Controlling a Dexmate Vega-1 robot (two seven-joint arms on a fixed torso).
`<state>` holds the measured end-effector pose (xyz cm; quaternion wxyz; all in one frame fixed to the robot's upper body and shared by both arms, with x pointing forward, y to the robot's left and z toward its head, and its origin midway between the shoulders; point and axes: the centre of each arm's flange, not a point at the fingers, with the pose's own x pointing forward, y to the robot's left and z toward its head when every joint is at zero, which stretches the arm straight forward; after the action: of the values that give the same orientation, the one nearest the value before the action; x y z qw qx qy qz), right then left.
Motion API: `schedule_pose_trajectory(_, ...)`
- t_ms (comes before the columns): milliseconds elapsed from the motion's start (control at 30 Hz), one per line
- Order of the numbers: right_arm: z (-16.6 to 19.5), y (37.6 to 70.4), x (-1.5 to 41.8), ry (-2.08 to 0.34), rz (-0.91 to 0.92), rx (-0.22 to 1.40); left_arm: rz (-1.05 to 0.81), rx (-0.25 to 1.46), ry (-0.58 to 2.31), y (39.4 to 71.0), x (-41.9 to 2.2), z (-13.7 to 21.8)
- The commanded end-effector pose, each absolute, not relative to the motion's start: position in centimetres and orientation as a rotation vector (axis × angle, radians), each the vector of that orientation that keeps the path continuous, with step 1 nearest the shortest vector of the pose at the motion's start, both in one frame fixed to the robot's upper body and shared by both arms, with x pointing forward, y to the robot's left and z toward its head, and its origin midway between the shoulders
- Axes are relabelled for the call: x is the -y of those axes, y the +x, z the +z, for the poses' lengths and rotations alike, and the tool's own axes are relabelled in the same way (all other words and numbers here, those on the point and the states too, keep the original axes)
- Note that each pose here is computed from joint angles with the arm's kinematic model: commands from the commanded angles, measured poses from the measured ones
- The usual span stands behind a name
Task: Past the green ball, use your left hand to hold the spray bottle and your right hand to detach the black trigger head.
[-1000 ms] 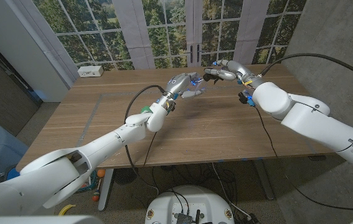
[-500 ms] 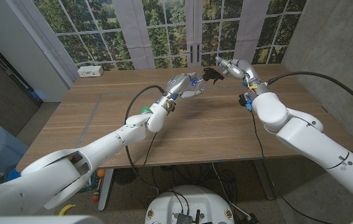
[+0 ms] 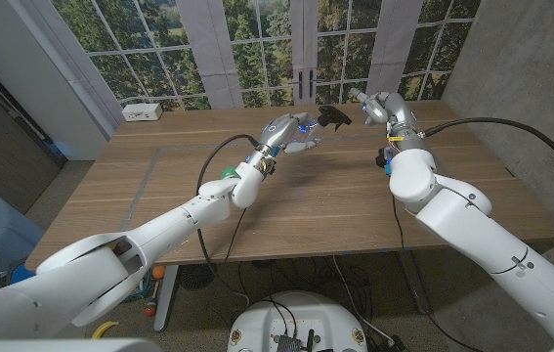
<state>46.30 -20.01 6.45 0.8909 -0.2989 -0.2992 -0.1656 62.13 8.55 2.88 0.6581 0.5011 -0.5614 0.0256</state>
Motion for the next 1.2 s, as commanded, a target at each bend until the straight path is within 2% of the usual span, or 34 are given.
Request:
schedule_pose_trajectory(33, 7.1, 45.6, 19.4, -0.694, -0.338, 0.526, 0.065, 1.286, 1.138, 62.1, -8.3, 3.0)
schedule_pose_trajectory(200, 7.5, 45.6, 18.8, -0.716, -0.317, 0.494, 0.071, 1.290, 1.138, 62.0, -8.3, 3.0)
schedule_pose_trajectory(433, 7.9, 44.5, 17.3, -0.822, -0.485, 0.427, 0.078, 1.296, 1.139, 61.8, -8.3, 2.9)
schedule_pose_trajectory(600, 8.0, 44.0, 17.0, -0.816, -0.511, 0.443, 0.083, 1.299, 1.140, 61.7, -8.3, 2.8)
schedule_pose_trajectory(867, 8.1, 44.5, 17.1, -0.851, -0.388, 0.396, 0.078, 1.304, 1.139, 61.6, -8.3, 2.7)
schedule_pose_trajectory(1033, 8.4, 45.8, 18.1, -0.825, -0.123, 0.372, 0.076, 1.305, 1.138, 61.5, -8.3, 2.8)
schedule_pose_trajectory(1200, 8.3, 46.2, 18.4, -0.813, -0.106, 0.381, 0.076, 1.305, 1.141, 61.4, -8.4, 2.8)
